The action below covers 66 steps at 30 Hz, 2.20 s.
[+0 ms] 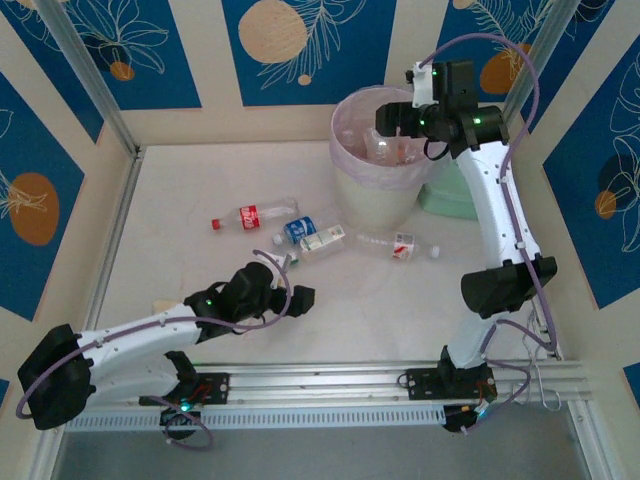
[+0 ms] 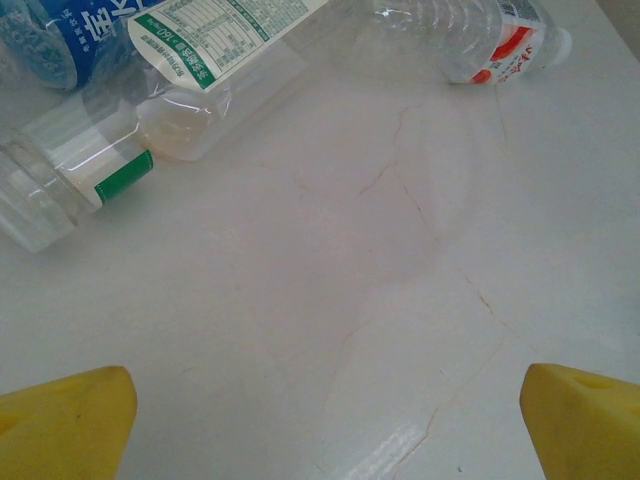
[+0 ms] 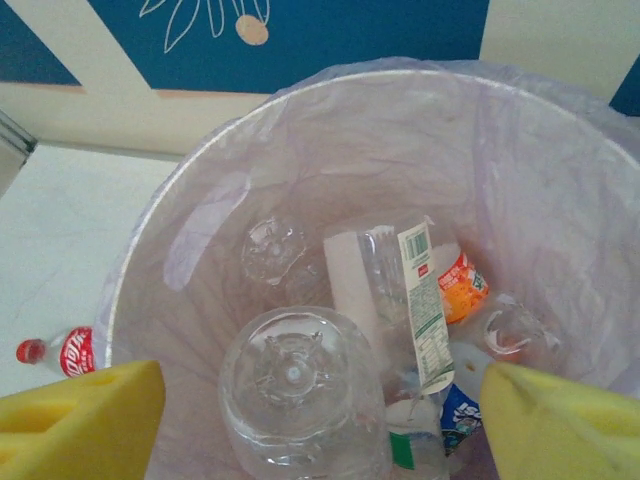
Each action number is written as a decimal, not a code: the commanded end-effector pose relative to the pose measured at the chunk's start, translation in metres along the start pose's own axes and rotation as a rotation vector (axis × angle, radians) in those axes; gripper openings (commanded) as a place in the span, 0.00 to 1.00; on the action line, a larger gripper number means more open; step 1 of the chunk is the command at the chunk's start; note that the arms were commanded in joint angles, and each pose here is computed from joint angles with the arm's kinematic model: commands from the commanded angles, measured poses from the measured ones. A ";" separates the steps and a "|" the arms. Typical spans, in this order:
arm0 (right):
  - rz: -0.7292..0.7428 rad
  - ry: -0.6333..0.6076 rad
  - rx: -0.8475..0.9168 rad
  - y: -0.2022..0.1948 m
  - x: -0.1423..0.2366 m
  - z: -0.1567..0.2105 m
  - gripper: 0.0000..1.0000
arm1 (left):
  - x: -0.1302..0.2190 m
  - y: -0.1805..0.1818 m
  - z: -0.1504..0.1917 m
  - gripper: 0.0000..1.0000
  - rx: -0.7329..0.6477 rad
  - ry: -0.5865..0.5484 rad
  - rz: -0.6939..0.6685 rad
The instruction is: Put the plastic bottles in the bin
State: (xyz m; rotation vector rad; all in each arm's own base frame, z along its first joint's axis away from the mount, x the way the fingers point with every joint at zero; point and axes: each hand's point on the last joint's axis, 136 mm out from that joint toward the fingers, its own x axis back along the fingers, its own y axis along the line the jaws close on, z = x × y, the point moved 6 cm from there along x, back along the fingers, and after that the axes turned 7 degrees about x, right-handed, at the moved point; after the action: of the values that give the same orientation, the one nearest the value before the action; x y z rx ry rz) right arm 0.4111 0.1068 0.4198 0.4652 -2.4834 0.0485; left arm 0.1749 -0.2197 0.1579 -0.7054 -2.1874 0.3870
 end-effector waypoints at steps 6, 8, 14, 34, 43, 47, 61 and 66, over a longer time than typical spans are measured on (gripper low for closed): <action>0.028 0.126 0.010 0.000 -0.046 0.019 0.38 | 0.005 -0.007 -0.012 0.98 0.018 -0.031 0.033; 0.030 0.192 -0.005 -0.003 -0.068 0.044 0.27 | 0.006 -0.005 -0.011 0.97 0.026 -0.036 0.032; -0.054 0.340 -0.063 0.008 -0.113 0.110 0.24 | 0.009 -0.002 -0.010 0.97 0.020 -0.031 0.009; -0.069 -0.012 -0.092 0.000 0.015 -0.001 0.65 | 0.019 -0.003 -0.056 0.98 -0.065 -0.038 -0.032; -0.183 -0.105 -0.260 -0.010 0.086 0.044 0.81 | -0.023 0.005 -0.095 1.00 -0.258 0.081 -0.025; -0.206 -0.125 -0.345 -0.010 0.111 0.080 0.83 | -0.050 0.008 -0.097 0.99 -0.357 0.175 -0.048; -0.150 -0.040 -0.468 -0.001 0.143 0.191 0.86 | -0.116 0.036 -0.087 0.97 -0.528 0.382 -0.176; -0.172 -0.030 -0.505 -0.004 0.136 0.201 0.86 | -0.128 0.050 -0.079 0.86 -0.591 0.436 -0.283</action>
State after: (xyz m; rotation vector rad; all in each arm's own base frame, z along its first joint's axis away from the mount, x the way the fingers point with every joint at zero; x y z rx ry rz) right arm 0.1979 0.0284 0.3404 0.4116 -2.4020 -0.5960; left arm 0.3169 -0.2557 0.1135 -0.7376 -1.9538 -0.4253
